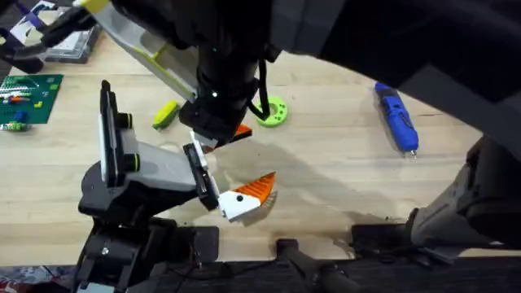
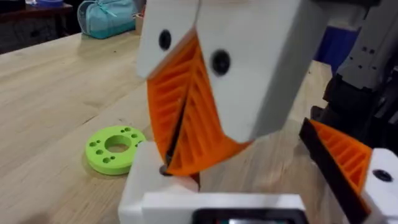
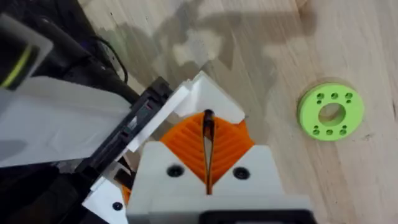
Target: Pick up the gripper from the table and insert it into the empty holder that is missing its gripper. Then pick up a screw, insert it into the mounting hole, and use the screwdriver to tighten it. Finally, clean up the table by picking up the vegetable and placing it into the bucket.
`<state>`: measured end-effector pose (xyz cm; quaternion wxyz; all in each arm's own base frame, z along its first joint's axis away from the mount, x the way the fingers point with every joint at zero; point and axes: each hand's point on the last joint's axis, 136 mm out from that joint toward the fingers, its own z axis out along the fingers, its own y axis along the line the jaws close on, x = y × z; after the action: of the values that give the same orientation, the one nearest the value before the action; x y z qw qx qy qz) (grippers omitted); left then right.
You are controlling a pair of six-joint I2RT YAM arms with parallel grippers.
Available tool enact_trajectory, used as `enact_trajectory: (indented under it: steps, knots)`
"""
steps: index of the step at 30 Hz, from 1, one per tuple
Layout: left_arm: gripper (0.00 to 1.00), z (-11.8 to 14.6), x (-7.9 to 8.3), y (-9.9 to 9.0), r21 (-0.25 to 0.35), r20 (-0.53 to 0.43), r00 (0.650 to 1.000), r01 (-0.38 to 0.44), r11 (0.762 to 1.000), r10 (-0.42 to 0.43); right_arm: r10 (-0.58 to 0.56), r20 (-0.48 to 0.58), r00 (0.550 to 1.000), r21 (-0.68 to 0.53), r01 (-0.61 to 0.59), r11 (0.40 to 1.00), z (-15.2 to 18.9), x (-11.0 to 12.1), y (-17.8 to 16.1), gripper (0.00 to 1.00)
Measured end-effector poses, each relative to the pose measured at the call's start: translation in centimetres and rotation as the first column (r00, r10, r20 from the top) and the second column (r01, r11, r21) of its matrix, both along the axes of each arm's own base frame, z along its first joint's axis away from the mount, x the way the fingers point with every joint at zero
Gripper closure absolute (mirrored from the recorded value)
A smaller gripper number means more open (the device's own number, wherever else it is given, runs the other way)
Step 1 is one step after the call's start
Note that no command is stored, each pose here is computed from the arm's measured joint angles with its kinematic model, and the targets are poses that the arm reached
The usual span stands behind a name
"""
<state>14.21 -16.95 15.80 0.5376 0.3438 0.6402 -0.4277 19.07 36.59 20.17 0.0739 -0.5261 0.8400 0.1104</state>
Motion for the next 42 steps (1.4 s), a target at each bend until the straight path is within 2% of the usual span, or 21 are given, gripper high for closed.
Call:
enact_trajectory:
  steps: [13, 14, 15, 20, 21, 23, 35, 42]
  knots:
    - [0.016, 0.0, 0.1, 0.0, 0.0, 0.001, 1.0, -0.005, 1.0, 0.005, 0.0, 0.004, 1.0, 0.007, 0.0, 1.0, 0.0, 0.1, 0.2, 0.994]
    - [0.016, 0.0, 0.1, 0.0, 0.001, 0.001, 1.0, -0.005, 1.0, 0.005, -0.003, 0.004, 1.0, 0.007, 0.003, 1.0, 0.0, 0.1, 0.2, 0.967]
    - [0.016, 0.0, 0.1, 0.0, 0.001, 0.001, 1.0, -0.005, 1.0, 0.005, -0.006, 0.001, 1.0, 0.008, 0.006, 1.0, 0.1, 0.1, 0.2, 0.863]
    - [0.016, 0.0, 0.1, 0.0, 0.0, 0.002, 1.0, -0.003, 1.0, 0.003, -0.031, 0.035, 0.999, -0.01, 0.031, 0.999, 0.0, 1.3, -0.4, 0.109]
    - [0.016, 0.0, 0.1, 0.0, 0.0, 0.002, 1.0, -0.004, 1.0, 0.004, -0.039, 0.039, 0.998, -0.012, 0.039, 0.999, 0.0, 1.7, -0.7, 0.034]
    - [0.016, 0.0, 0.1, 0.0, 0.0, 0.002, 1.0, -0.004, 1.0, 0.004, -0.044, 0.039, 0.998, -0.012, 0.044, 0.999, 0.0, 1.8, -0.8, 0.009]
    - [0.016, 0.0, 0.0, 0.0, 0.001, 0.003, 1.0, -0.001, 1.0, 0.001, -0.042, 0.039, 0.998, -0.018, 0.043, 0.999, 0.0, 1.7, -0.9, 0.007]
    - [0.016, 0.2, -0.1, 0.0, 0.005, 0.027, 1.0, 0.003, 1.0, -0.003, -0.026, 0.023, 0.999, -0.035, 0.026, 0.999, 0.9, 0.8, -1.1, 0.006]
